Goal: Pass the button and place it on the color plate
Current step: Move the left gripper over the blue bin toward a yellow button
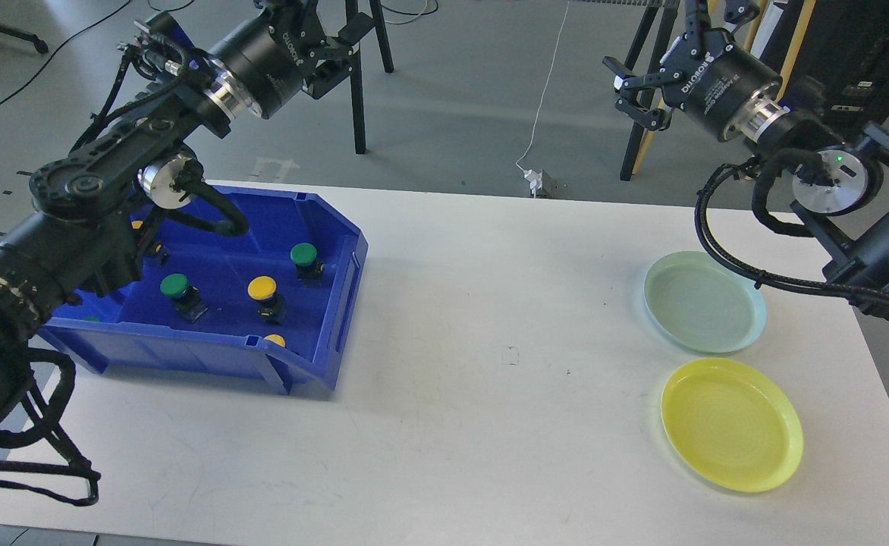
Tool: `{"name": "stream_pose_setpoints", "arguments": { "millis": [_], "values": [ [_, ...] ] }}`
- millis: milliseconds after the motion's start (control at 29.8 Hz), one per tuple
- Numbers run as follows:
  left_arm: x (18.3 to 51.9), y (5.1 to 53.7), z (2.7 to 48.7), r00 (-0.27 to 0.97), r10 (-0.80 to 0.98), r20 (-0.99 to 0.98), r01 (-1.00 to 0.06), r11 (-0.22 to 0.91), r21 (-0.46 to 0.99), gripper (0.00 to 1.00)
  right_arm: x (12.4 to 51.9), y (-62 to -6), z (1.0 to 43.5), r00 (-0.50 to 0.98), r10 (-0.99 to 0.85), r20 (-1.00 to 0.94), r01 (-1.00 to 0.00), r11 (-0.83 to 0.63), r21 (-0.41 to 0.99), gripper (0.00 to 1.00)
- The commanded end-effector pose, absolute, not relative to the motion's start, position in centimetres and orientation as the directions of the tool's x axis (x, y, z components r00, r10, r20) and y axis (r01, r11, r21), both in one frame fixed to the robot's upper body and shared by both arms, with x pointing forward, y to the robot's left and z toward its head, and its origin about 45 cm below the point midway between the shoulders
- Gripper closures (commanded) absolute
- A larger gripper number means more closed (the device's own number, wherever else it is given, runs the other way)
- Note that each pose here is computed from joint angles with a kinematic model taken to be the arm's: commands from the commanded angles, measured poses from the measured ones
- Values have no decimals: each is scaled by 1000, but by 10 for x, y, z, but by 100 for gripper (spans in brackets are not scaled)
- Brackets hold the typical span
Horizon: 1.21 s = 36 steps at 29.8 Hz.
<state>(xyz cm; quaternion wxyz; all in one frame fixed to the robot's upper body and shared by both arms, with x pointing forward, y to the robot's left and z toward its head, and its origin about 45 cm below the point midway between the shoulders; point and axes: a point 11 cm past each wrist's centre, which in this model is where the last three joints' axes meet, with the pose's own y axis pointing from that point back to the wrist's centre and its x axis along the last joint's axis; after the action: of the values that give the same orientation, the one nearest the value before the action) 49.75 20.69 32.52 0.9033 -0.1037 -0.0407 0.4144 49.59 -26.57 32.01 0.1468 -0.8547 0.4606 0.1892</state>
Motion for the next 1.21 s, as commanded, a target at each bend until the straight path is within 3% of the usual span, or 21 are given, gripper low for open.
{"name": "stream_pose_setpoints", "arguments": {
  "millis": [0,335,469,570,670,804,905,972,1072,1173],
  "values": [
    [497,212,317,638,767,-61,-758,613,-223,0,496,-268,318,498,-735,-461,-847,-526,-75,0],
    [494,222,308,612,778,-142,-784,573,-240,0,494,-306,324,441,-755,-486,-887,-448,-110,0],
    [461,221,323,682,701,-206,-721,599,-348,0,491,-315,317,420,-760,-495,-897,-431,-100,0],
    [424,220,348,772,635,-33,-604,716,-349,0,490,-322,319,414,-770,-486,-901,-423,-97,0],
    [404,244,356,772,594,227,-559,804,-201,1,488,-333,322,403,-781,-476,-907,-409,-96,0],
    [401,297,354,719,450,530,-590,798,124,1,483,-341,311,381,-789,-482,-915,-398,-71,0],
    [405,328,332,690,147,709,-588,685,431,1,478,-346,298,361,-792,-492,-920,-388,-51,0],
    [408,357,308,684,-99,723,-579,530,620,1,476,-348,292,352,-793,-498,-923,-384,-41,0],
    [408,370,274,684,-339,646,-528,381,759,1,474,-350,287,343,-792,-505,-925,-378,-36,0],
    [411,372,251,689,-420,591,-501,312,807,1,472,-353,283,333,-792,-511,-928,-370,-30,0]
  ]
}}
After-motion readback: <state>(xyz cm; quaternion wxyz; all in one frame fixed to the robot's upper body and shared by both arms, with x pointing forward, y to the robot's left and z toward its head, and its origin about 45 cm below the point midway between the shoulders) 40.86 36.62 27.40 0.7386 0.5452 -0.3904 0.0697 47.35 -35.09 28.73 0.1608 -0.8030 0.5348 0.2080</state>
